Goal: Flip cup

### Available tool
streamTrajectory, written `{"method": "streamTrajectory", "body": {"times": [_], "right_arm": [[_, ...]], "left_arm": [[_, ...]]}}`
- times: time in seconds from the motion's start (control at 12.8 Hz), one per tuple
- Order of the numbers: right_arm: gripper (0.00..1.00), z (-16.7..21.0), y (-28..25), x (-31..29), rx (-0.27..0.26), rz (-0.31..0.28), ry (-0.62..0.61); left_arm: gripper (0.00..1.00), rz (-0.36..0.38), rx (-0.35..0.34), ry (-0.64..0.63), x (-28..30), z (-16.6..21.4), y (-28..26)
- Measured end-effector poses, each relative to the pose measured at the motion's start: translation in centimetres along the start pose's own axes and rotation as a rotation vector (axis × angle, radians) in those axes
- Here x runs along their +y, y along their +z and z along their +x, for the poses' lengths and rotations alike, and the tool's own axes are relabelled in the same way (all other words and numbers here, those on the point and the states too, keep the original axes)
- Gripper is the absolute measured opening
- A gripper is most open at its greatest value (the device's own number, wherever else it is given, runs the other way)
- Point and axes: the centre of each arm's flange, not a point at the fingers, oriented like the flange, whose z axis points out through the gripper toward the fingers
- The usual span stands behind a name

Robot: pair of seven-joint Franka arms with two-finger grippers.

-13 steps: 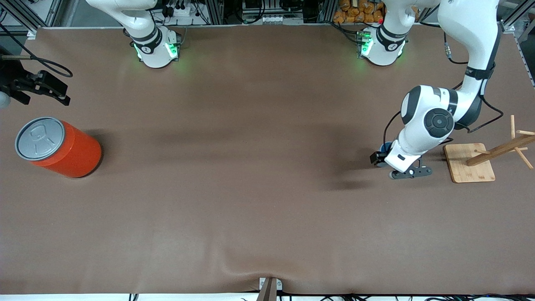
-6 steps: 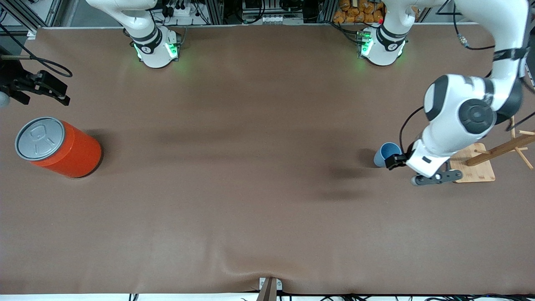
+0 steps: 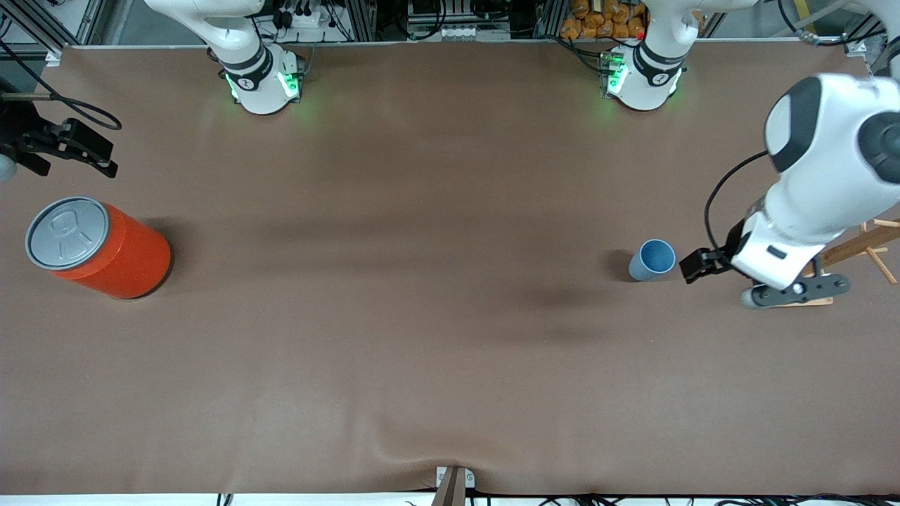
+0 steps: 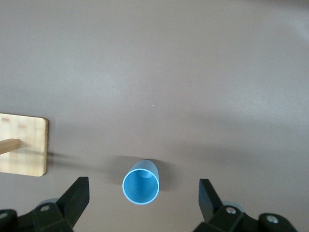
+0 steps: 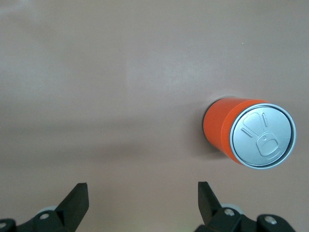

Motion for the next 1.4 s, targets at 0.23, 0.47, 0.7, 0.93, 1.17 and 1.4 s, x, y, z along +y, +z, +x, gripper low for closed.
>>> {"method": "streamTrajectory", "body": {"times": [0.23,0.47,0.7,0.93,1.17,1.4], "right_arm": [[1.0,0.0,0.0,0.0,-0.001,0.0,0.0],[1.0,0.0,0.0,0.0,-0.001,0.0,-0.001],[1.0,0.0,0.0,0.0,-0.002,0.0,-0.001],[1.0,0.0,0.0,0.0,-0.002,0.0,-0.001],[1.0,0.0,0.0,0.0,-0.002,0.0,0.0],[1.0,0.0,0.0,0.1,-0.002,0.0,0.001]], "left_arm": [[1.0,0.0,0.019,0.019,-0.8,-2.4,-6.4],[1.0,0.012,-0.002,0.033,-1.1,-5.2,-10.0],[1.0,0.016,-0.008,0.106,-1.3,-6.5,-11.6],[1.0,0.018,-0.006,0.181,-2.1,-7.4,-13.1],[1.0,0.019,-0.01,0.194,-2.1,-7.7,-13.4],[1.0,0.019,-0.011,0.192,-2.2,-7.7,-13.3]]}}
